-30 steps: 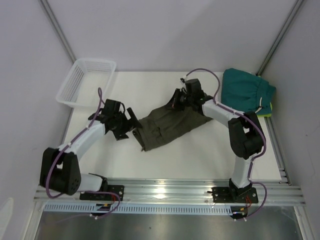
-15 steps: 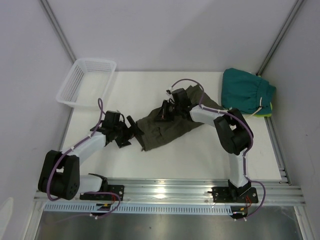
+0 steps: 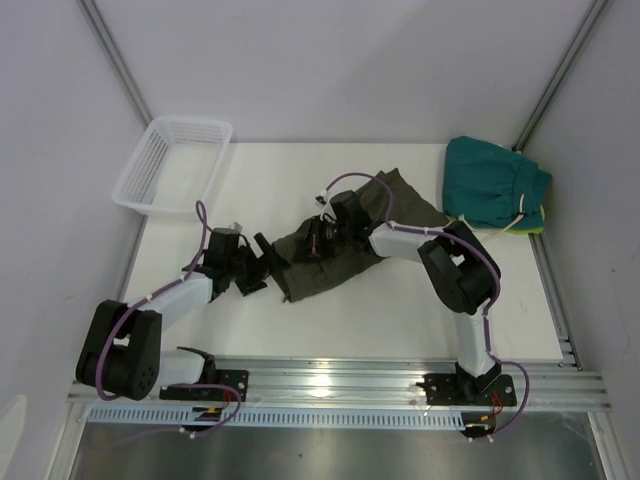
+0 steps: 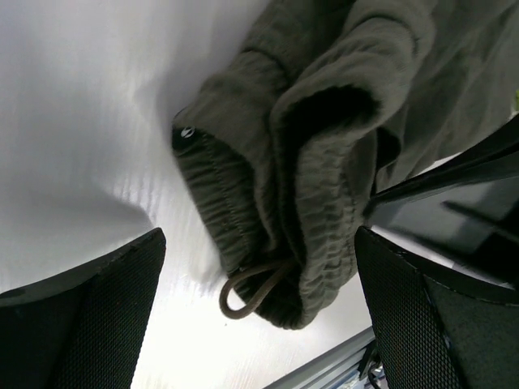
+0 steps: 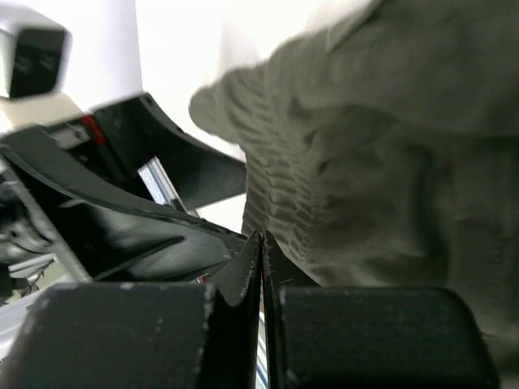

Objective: Fold and stack the shorts
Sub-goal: Fold the shorts

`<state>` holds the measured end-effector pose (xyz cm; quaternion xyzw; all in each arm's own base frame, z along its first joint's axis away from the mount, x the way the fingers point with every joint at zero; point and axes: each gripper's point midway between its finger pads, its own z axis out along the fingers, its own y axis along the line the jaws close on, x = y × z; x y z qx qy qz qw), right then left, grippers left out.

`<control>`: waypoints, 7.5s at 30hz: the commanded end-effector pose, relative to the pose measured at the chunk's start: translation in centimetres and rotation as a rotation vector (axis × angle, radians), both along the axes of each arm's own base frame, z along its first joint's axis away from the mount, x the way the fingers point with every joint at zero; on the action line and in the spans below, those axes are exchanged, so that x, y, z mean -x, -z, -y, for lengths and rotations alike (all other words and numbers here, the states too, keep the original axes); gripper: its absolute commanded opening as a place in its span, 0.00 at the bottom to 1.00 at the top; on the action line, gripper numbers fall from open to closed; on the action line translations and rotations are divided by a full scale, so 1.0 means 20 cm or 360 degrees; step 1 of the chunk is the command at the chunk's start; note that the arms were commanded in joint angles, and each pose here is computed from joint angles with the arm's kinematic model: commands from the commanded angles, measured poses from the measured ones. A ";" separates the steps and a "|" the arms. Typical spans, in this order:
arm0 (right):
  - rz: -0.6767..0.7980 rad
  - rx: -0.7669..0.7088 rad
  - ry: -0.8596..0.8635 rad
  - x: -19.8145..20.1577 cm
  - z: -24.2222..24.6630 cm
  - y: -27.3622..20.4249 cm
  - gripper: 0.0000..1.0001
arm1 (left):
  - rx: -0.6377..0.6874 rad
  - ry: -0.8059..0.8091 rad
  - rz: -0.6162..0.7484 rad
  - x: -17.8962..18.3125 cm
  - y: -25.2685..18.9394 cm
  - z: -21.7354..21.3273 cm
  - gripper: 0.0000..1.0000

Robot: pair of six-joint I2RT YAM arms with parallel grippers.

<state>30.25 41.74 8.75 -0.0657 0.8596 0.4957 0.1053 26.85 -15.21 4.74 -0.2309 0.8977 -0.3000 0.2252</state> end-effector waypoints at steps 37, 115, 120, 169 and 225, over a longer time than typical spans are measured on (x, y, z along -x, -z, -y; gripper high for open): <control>0.0046 0.0138 0.0163 -0.14 0.09 -0.02 0.00 | -0.0045 0.0044 0.0155 -0.07 0.11 0.00 0.98; 0.0102 0.0238 0.0365 -0.34 0.69 0.11 0.00 | -0.0163 0.0296 -0.0142 -0.31 -0.46 -0.02 0.00; 0.0040 0.0443 0.0389 -0.28 0.63 0.24 0.00 | -0.0216 0.0318 -0.0212 -0.38 -0.53 -0.06 0.00; -0.0062 0.0576 0.0198 0.02 0.05 0.40 0.00 | -0.0356 0.0366 -0.0152 -0.13 -0.84 -0.16 0.00; 0.0160 0.0584 0.0757 -0.29 0.95 -0.17 0.00 | -0.0409 0.0268 -0.0236 -0.14 -0.85 -0.02 0.00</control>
